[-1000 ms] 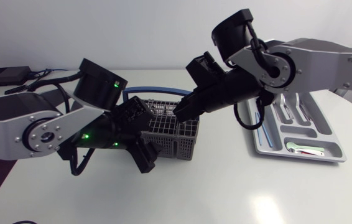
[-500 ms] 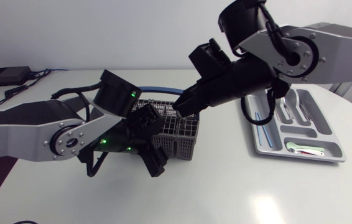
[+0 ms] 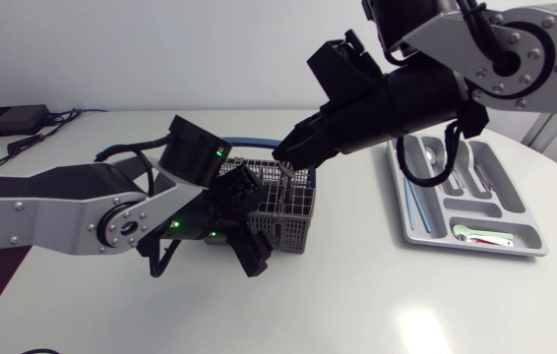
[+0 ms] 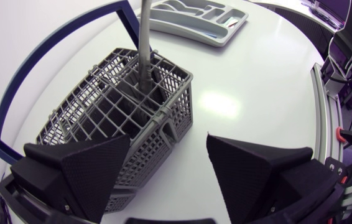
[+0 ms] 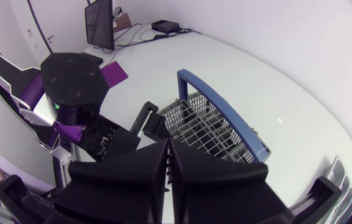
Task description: Unload the cutlery basket into the drawer organizer.
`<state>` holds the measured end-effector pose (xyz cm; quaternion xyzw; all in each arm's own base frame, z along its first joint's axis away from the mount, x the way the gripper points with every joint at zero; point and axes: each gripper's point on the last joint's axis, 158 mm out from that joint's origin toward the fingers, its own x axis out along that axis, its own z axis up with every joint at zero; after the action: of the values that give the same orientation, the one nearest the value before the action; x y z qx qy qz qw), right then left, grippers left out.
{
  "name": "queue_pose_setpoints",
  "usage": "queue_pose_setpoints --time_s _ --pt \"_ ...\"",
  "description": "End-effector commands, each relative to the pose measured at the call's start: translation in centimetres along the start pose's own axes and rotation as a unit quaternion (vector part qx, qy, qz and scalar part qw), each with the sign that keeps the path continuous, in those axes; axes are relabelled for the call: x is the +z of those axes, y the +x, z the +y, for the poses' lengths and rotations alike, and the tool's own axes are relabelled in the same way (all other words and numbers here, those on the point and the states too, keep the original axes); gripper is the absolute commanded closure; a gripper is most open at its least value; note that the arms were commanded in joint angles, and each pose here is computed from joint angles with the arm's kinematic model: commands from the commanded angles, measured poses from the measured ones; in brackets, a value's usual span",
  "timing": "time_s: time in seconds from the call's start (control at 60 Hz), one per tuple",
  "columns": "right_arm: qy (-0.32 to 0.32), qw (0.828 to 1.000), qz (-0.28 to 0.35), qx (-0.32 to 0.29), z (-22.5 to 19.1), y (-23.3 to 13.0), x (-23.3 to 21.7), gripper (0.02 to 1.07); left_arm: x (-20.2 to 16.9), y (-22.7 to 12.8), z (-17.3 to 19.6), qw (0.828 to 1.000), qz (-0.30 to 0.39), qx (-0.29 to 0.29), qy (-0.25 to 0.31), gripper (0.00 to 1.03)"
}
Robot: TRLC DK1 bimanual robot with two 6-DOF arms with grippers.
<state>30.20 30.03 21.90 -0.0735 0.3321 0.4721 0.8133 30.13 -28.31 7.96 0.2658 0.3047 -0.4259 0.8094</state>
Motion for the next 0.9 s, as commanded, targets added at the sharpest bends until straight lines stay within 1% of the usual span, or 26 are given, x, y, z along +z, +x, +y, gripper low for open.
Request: queue_pose_setpoints --time_s 0.0,0.183,0.433,0.767,0.883 --pt "0.000 1.000 -0.025 0.012 1.3 -1.4 1.9 1.02 -1.2 0.9 -0.7 1.000 0.014 -0.010 -0.004 0.13" --pt "0.012 1.000 -0.027 0.010 1.0 -1.7 2.0 1.02 -1.3 1.6 -0.7 1.000 0.012 -0.008 -0.015 0.13" --pt "0.034 0.999 -0.035 0.001 0.1 -1.7 2.0 1.02 -0.9 2.3 0.1 1.000 0.010 0.010 -0.025 0.13" --pt "0.060 0.996 -0.058 -0.015 -0.5 -3.3 3.1 1.02 -0.5 2.7 1.0 0.999 0.002 0.026 -0.038 0.13" --pt "0.071 0.996 -0.057 -0.009 -0.8 -3.4 3.5 1.02 -0.2 2.9 1.1 0.999 0.000 0.028 -0.039 0.13"
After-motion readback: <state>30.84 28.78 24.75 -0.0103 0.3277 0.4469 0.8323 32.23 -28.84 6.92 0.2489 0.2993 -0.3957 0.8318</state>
